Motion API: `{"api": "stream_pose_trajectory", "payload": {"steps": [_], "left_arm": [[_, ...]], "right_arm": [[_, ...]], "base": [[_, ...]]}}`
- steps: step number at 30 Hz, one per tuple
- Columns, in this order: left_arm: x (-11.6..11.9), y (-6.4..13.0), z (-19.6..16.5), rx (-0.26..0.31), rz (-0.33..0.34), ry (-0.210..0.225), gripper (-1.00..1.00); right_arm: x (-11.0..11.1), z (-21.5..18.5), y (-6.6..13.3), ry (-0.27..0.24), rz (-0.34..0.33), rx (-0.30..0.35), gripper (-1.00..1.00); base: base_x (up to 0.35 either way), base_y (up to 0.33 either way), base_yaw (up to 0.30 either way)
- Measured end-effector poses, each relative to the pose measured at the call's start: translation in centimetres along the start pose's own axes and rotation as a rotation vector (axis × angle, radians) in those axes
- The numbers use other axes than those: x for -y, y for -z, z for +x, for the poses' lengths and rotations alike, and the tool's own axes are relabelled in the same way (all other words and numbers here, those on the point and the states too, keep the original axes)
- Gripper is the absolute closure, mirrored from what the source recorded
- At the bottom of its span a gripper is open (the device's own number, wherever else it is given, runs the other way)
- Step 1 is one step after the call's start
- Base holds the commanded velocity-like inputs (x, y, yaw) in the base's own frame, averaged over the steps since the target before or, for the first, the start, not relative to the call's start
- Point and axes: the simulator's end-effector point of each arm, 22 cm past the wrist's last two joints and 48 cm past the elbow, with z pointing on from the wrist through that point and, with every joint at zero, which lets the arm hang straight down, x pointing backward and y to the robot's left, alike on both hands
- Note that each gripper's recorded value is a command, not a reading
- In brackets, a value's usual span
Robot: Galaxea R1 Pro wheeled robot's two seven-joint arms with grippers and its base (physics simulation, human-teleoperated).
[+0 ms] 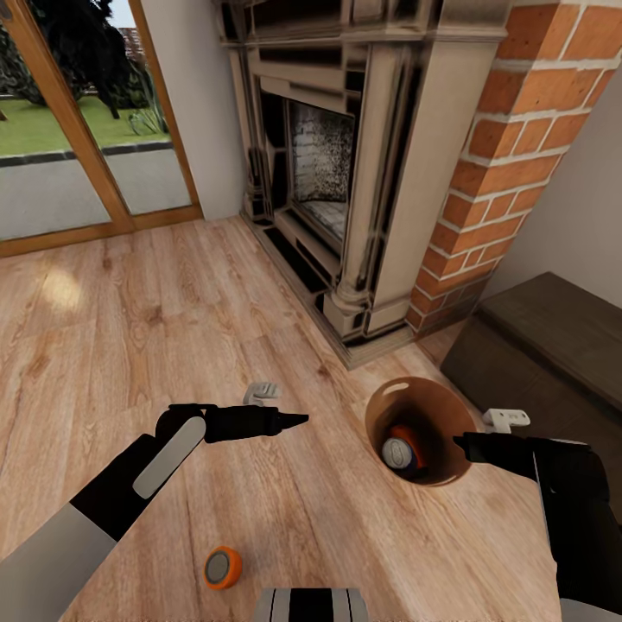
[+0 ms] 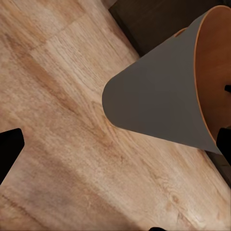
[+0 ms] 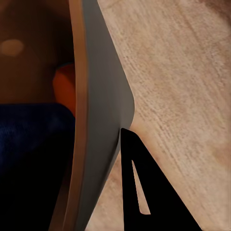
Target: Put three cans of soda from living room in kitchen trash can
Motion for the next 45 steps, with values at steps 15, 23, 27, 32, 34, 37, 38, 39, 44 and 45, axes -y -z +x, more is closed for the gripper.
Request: {"api": "stream_pose_trajectory", "payload": {"steps": [15, 23, 27, 32, 34, 37, 38, 39, 44, 45], "left_arm": [[-0.7, -0.6, 0.8, -0.015, -0.001, 0.016, -1.00], [-1.0, -0.8, 1.1, -0.021, 0.001, 0.022, -1.00], [-1.1, -1.0, 1.3, -0.024, 0.001, 0.025, -1.00], [-1.3, -1.1, 1.5, -0.027, 0.001, 0.030, -1.00], [-1.4, -1.2, 1.6, -0.029, 0.001, 0.031, -1.00], [-1.5, -1.3, 1.7, -0.031, 0.001, 0.034, -1.00], [-1.5, -1.3, 1.7, -0.032, 0.001, 0.035, -1.00], [-1.6, -1.3, 1.8, -0.033, 0.001, 0.036, -1.00], [-1.8, -1.5, 2.0, -0.036, 0.001, 0.039, -1.00], [-1.8, -1.5, 2.0, -0.036, 0.000, 0.040, -1.00]], "right_arm": [[0.3, -0.5, -0.8, 0.046, 0.008, 0.035, 1.00], [0.2, -0.2, -1.2, 0.043, 0.002, 0.025, 1.00], [0.1, 0.0, -1.3, 0.039, -0.002, 0.020, 1.00], [0.0, 0.1, -1.6, 0.038, -0.003, 0.014, 1.00], [0.0, 0.2, -1.7, 0.038, -0.004, 0.012, 1.00], [-0.3, 0.4, -1.9, 0.036, -0.010, 0.009, 1.00], [-0.5, 0.5, -2.0, 0.035, -0.013, 0.008, 1.00], [-0.7, 0.5, -2.1, 0.036, -0.017, 0.007, 1.00], [-1.0, 0.0, -2.3, 0.037, -0.021, 0.014, 1.00], [-1.0, 0.0, -2.3, 0.037, -0.021, 0.013, 1.00]], "base": [[0.000, 0.000, 0.000], [0.000, 0.000, 0.000], [0.000, 0.000, 0.000], [0.000, 0.000, 0.000], [0.000, 0.000, 0.000], [0.000, 0.000, 0.000], [0.000, 0.000, 0.000], [0.000, 0.000, 0.000], [0.000, 0.000, 0.000], [0.000, 0.000, 0.000]]}}
